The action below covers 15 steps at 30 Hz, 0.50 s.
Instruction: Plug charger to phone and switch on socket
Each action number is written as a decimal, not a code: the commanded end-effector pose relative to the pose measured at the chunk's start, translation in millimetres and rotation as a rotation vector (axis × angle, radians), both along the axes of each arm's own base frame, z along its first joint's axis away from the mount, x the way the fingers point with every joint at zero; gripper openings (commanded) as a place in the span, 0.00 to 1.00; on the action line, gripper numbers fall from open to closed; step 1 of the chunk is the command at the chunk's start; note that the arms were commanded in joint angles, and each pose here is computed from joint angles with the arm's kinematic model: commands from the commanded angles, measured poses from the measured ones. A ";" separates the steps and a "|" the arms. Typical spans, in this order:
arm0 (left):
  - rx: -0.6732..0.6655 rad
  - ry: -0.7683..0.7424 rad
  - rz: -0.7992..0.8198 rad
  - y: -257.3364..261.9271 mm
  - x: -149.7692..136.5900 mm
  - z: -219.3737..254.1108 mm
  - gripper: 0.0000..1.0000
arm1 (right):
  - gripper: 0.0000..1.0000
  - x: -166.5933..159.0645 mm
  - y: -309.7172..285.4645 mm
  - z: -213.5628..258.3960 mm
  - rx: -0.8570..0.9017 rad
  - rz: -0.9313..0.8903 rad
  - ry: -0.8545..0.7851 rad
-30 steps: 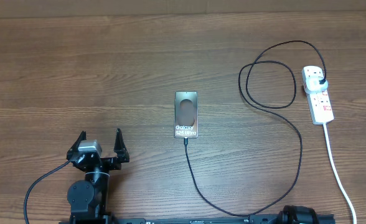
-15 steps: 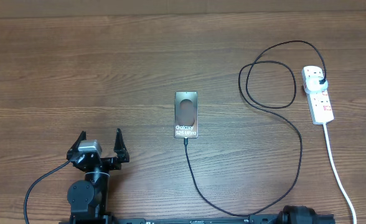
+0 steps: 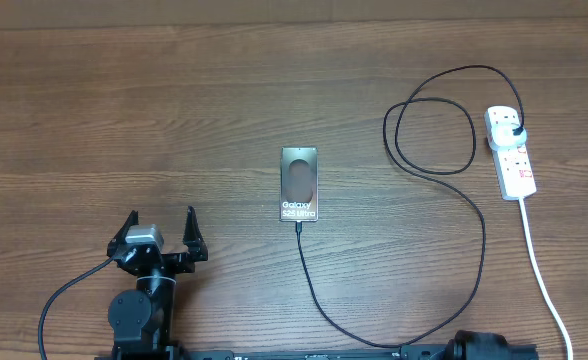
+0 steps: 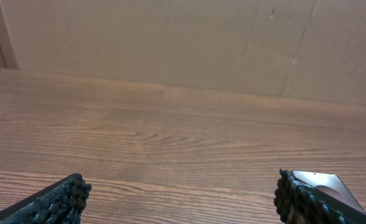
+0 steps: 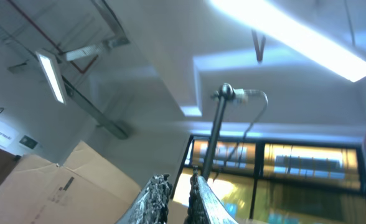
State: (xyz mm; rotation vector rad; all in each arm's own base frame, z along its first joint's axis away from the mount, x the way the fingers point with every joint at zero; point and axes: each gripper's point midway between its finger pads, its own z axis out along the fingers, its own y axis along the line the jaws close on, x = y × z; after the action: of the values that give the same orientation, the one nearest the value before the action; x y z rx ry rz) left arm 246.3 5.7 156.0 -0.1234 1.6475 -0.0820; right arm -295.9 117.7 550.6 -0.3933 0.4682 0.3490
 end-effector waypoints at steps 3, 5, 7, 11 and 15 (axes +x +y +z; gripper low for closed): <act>-0.008 -0.004 -0.005 -0.5 -0.2 -0.2 1.00 | 0.12 -38.2 -5.3 -23.2 0.013 -0.057 -0.115; -0.008 -0.004 -0.005 -0.6 -0.2 -0.2 1.00 | 0.12 -39.6 -7.7 -23.2 0.014 -0.051 -0.117; -0.008 -0.004 -0.005 -0.6 -0.2 -0.2 1.00 | 0.17 -37.3 -10.5 -22.1 0.024 -0.058 -0.113; -0.008 -0.004 -0.005 -0.6 -0.2 -0.2 1.00 | 0.34 -6.0 -33.4 -25.4 0.127 -0.152 -0.001; -0.008 -0.004 -0.005 -0.6 -0.2 -0.2 1.00 | 0.99 47.6 -68.6 -32.5 0.293 -0.237 0.188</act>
State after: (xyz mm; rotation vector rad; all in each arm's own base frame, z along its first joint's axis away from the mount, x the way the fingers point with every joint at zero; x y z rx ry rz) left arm 246.3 5.7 155.9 -0.1232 1.6479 -0.0823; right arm -279.9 83.3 514.3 -0.2045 0.5715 0.2622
